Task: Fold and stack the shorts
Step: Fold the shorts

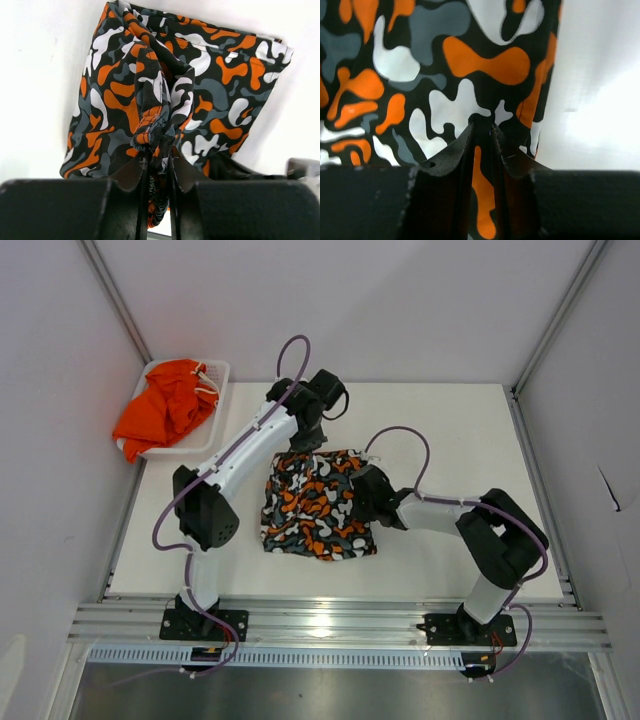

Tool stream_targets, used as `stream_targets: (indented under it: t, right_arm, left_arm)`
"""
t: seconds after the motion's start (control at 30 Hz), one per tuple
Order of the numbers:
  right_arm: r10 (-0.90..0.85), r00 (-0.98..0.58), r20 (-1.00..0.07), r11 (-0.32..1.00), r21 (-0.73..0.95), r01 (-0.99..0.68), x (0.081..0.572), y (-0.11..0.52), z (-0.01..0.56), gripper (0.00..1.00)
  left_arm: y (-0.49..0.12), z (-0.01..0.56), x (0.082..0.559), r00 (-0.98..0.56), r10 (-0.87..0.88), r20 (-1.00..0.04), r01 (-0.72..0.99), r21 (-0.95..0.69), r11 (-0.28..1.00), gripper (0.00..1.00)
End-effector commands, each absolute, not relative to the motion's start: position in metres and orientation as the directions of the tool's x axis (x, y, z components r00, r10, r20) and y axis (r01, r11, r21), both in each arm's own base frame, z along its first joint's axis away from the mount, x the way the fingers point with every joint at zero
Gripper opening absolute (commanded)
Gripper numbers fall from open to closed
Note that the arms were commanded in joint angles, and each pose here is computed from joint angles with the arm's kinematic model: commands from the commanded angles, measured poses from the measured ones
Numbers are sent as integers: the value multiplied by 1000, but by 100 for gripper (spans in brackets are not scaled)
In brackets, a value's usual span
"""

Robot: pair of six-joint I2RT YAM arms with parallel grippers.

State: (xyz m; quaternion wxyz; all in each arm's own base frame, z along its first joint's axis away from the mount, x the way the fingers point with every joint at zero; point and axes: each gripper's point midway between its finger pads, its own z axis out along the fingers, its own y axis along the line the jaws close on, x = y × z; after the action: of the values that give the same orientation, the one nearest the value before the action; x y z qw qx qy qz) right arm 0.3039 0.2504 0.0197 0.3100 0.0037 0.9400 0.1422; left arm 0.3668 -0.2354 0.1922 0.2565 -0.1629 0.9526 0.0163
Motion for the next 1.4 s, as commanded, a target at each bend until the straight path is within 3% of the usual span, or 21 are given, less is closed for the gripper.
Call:
stream_targets:
  t: [0.0, 0.3, 0.6, 0.97, 1.37]
  right_arm:
    - [27, -843, -537, 958, 255, -132, 274, 280, -1, 21]
    - [11, -843, -539, 926, 324, -195, 257, 348, 10, 21]
    - [175, -777, -605, 865, 471, -173, 275, 328, 72, 36]
    - [206, -785, -584, 858, 494, -142, 301, 299, 76, 36]
    - [228, -796, -560, 856, 506, -111, 306, 296, 57, 34]
  left_arm:
    - [-212, 214, 367, -782, -302, -545, -345, -24, 938, 0]
    - [-173, 219, 358, -784, -278, -554, -367, 53, 929, 0]
    - [-182, 200, 350, -807, -255, -532, -335, 57, 940, 0]
    - [-201, 187, 340, -811, -240, -533, -304, 33, 952, 0]
    - [-220, 179, 341, -785, -341, -517, -377, -37, 925, 0]
